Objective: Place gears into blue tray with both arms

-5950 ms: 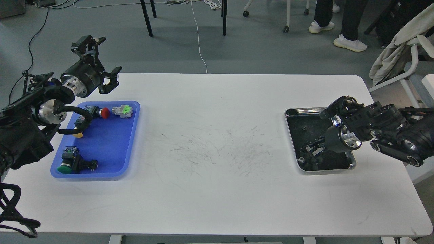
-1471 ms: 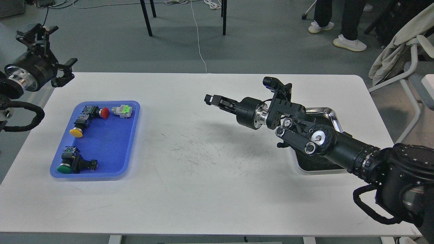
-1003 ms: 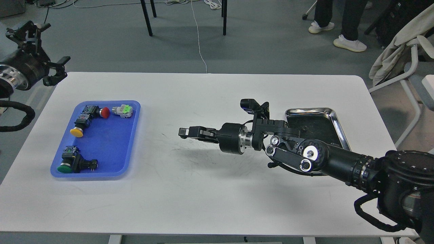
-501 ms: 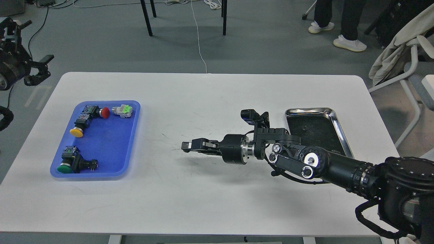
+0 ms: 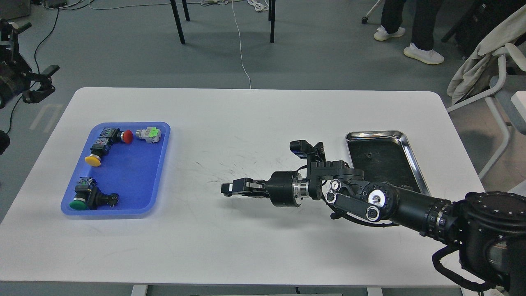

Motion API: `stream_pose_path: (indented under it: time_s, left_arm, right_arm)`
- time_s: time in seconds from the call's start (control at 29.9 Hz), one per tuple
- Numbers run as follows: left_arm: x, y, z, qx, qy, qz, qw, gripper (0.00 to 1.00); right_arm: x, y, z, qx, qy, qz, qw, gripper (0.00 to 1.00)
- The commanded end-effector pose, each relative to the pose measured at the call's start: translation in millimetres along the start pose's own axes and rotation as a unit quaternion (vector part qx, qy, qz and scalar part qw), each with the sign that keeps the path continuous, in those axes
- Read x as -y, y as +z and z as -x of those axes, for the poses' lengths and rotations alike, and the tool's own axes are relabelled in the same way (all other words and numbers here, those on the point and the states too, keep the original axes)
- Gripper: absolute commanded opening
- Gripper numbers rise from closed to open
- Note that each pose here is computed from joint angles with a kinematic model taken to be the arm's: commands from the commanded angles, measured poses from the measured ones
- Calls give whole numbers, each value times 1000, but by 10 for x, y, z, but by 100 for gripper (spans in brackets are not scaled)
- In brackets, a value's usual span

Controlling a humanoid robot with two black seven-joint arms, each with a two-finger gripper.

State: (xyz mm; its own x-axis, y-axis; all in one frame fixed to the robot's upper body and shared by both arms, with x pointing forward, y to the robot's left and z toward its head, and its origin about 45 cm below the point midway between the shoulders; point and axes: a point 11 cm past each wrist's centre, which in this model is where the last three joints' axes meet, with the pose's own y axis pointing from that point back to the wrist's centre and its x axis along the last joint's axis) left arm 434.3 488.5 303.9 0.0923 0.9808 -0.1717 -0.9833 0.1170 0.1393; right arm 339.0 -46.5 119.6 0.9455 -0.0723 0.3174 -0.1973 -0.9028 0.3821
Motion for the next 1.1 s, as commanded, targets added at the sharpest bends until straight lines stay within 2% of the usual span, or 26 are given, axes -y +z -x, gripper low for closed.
stream_pose_path:
  time_s: [0.0, 0.13, 0.27, 0.4, 0.57, 0.7, 0.94, 1.07]
  left_arm:
    - [3, -4, 5, 0, 0, 0, 1000, 99]
    - [3, -5, 5, 0, -1, 0, 1000, 99]
    - [-1, 0, -1, 0, 0, 1, 1000, 99]
    - [-4, 4, -7, 0, 1, 1, 1000, 99]
    - [-23, -61, -25, -1, 3, -6, 1000, 99]
    - [-15, -70, -15, -2, 3, -6, 1000, 99]
    - [-24, -78, -24, -1, 3, -7, 1000, 99]
    - [-23, -75, -24, -1, 3, -6, 1000, 99]
  right_arm:
    - [-4, -3, -23, 0, 4, 0, 1000, 49]
    - [-23, 24, -58, 0, 10, 5, 1000, 55]
    - [-38, 51, -77, 0, 13, 9, 1000, 57]
    - [-58, 62, -140, 0, 26, 11, 1000, 65]
    - [-73, 56, -200, -2, 35, 11, 999, 66]
    - [-96, -45, -371, 5, 67, -7, 998, 69]
    - [-218, 35, -597, 10, 111, 5, 994, 72]
    - [-259, -30, -742, 12, 149, -9, 989, 73]
